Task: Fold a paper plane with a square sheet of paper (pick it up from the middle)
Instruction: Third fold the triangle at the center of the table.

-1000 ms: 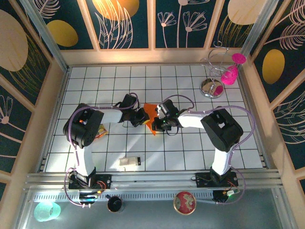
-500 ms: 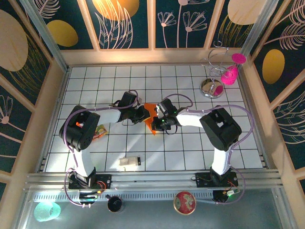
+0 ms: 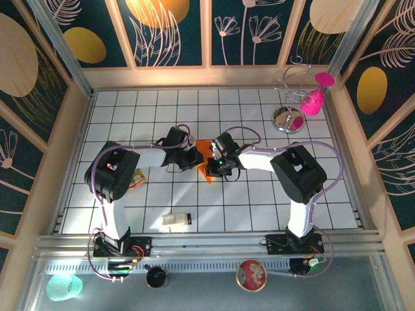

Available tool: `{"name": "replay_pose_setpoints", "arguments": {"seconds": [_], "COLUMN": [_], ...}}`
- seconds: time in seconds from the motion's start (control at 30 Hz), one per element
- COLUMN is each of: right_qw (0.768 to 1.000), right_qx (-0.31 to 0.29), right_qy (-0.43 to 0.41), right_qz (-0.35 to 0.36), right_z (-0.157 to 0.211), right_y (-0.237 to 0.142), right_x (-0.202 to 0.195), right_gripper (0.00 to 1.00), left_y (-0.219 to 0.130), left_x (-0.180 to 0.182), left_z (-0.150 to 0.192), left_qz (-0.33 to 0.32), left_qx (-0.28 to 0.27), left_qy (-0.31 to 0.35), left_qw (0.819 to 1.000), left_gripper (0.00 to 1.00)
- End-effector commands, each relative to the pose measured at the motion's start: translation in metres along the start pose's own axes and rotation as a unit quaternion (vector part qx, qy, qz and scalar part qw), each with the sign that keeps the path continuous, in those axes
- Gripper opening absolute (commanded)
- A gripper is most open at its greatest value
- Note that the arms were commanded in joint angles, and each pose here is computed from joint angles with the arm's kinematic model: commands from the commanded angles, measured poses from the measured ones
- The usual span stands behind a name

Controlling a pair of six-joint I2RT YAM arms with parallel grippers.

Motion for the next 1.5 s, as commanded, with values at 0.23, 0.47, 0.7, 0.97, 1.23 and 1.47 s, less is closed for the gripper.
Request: {"name": "replay_pose_setpoints", "arguments": {"seconds": [0.23, 0.47, 0.7, 0.97, 1.23, 1.47], "right_qw": [0.995, 0.994, 0.993, 0.997, 0.992, 0.992], "right_qx": [0.029, 0.030, 0.030, 0.024, -0.067, -0.066], "right_qy": [0.011, 0.009, 0.010, -0.003, -0.002, 0.036], "right_qz": [0.099, 0.109, 0.110, 0.076, -0.104, -0.103], "right_z": [0.019, 0.018, 0.019, 0.011, -0.039, -0.046], "right_y": [0.009, 0.005, 0.003, -0.003, -0.050, -0.034], "right_x": [-0.047, -0.055, -0.058, -0.045, 0.034, 0.030], "right_gripper": [0.00, 0.00, 0.00, 0.00, 0.07, 0.08], "left_y": [-0.004, -0.006, -0.017, -0.050, -0.068, -0.071], "left_x": [0.036, 0.066, 0.092, 0.077, 0.040, 0.028], "left_z": [-0.016, -0.027, -0.046, -0.081, -0.067, -0.036], "left_qz": [-0.073, -0.096, -0.113, -0.099, 0.001, 0.032], "left_qx": [-0.006, -0.006, -0.027, -0.081, -0.114, -0.107], "left_qy": [-0.013, -0.024, -0.032, -0.021, -0.062, -0.093], "left_qw": [0.997, 0.995, 0.993, 0.991, 0.992, 0.989], "left_gripper": [0.12, 0.12, 0.12, 0.15, 0.29, 0.37]}}
Point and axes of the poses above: each hand's point on the last joint's axis, 136 mm out from that joint toward the fingers, its own y axis out along the fingers, its own x axis along the line the jaws close on, z = x × y, the point moved 3 cm from there along -y, back along the fingers, and after that the axes turned 13 degrees about y, right-handed, at the moved point
